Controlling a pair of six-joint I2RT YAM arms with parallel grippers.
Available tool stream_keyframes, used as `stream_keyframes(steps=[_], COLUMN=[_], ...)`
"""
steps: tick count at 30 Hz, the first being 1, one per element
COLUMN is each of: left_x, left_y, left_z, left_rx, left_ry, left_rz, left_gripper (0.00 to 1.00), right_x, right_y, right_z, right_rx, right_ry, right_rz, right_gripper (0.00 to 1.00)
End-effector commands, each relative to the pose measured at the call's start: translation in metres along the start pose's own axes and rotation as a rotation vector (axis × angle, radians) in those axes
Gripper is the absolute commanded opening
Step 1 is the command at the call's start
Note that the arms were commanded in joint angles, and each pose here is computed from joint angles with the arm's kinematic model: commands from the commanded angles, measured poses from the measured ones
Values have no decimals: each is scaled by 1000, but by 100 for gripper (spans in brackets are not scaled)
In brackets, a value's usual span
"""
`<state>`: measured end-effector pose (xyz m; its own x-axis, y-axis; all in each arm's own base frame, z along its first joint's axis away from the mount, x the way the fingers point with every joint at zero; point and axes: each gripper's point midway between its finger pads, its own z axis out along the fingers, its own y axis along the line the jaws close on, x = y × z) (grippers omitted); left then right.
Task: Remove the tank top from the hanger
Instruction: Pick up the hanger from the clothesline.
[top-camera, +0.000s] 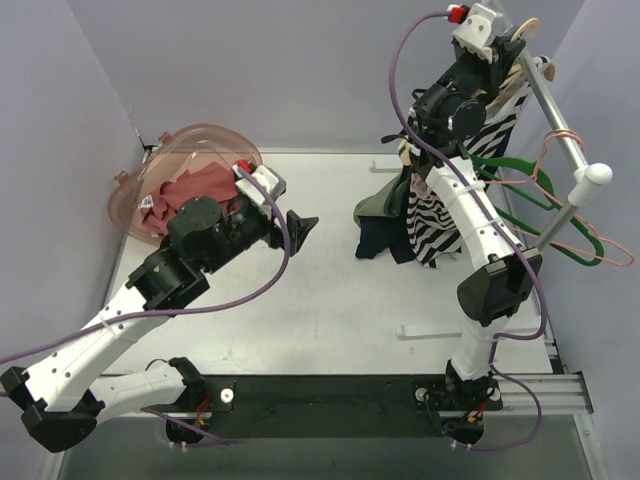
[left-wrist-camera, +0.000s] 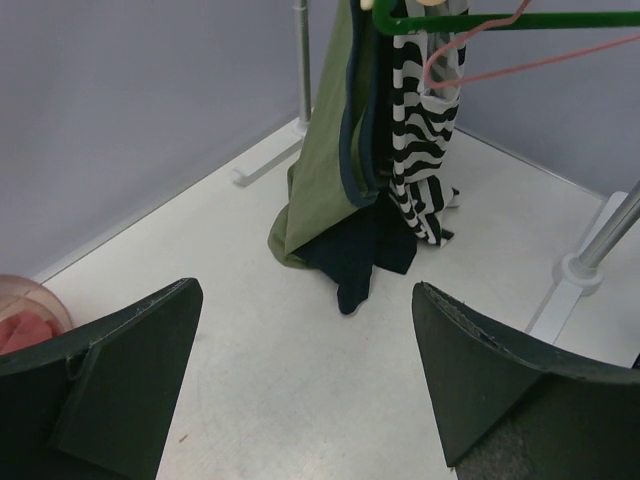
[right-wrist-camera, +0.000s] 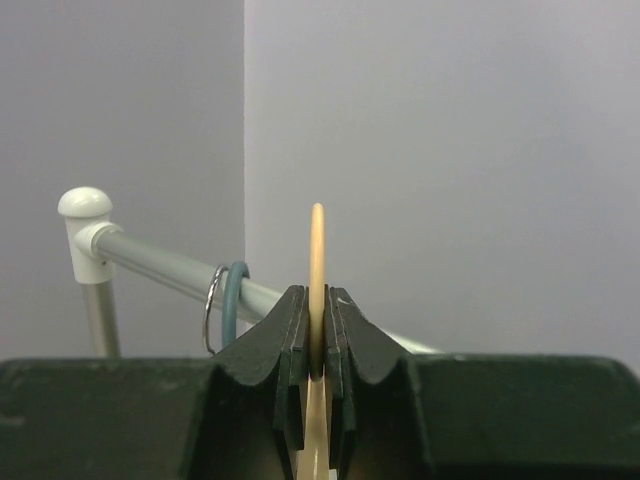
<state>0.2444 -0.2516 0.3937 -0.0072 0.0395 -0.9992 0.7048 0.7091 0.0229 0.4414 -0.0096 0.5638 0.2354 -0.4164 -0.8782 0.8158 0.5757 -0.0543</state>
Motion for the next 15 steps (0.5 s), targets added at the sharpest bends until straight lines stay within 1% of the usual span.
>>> stream_keyframes(steps=[1, 2, 6, 8, 10, 11, 12, 14, 15], left_x=[-58, -59, -84, -97, -100, -109, -109, -111, -111], left_y=[-15, -14, -14, -20, -22, -24, -26, -25, -25], left_z=[17, 20, 33, 44, 59, 63, 68, 81, 85], left_rx=[74, 67, 74, 103, 115, 126, 130, 126, 127], left_ry=[-154, -157, -237, -257, -253, -285, -287, -289, -288], left_rz=[-18, -13, 5, 14, 19, 26, 26, 26, 30], left_gripper=[97, 97, 96, 96, 95, 95, 95, 95, 95], right_x=[-46, -48, -53, -53, -53, -48, -52, -47, -52], right_y=[-57, -56, -56, -55, -58, -53, -57, -53, -61], right_z=[2, -1, -4, -6, -9, -13, -16, -23, -24], right_rx=[157, 151, 129, 124, 123, 109, 100, 67, 65], right_ry=[-33, -30, -9, -8, -6, 0, 0, 10, 12], right_rz=[234, 242, 250, 239, 248, 233, 258, 243, 271], right_gripper=[0, 0, 0, 0, 0, 0, 0, 0, 0])
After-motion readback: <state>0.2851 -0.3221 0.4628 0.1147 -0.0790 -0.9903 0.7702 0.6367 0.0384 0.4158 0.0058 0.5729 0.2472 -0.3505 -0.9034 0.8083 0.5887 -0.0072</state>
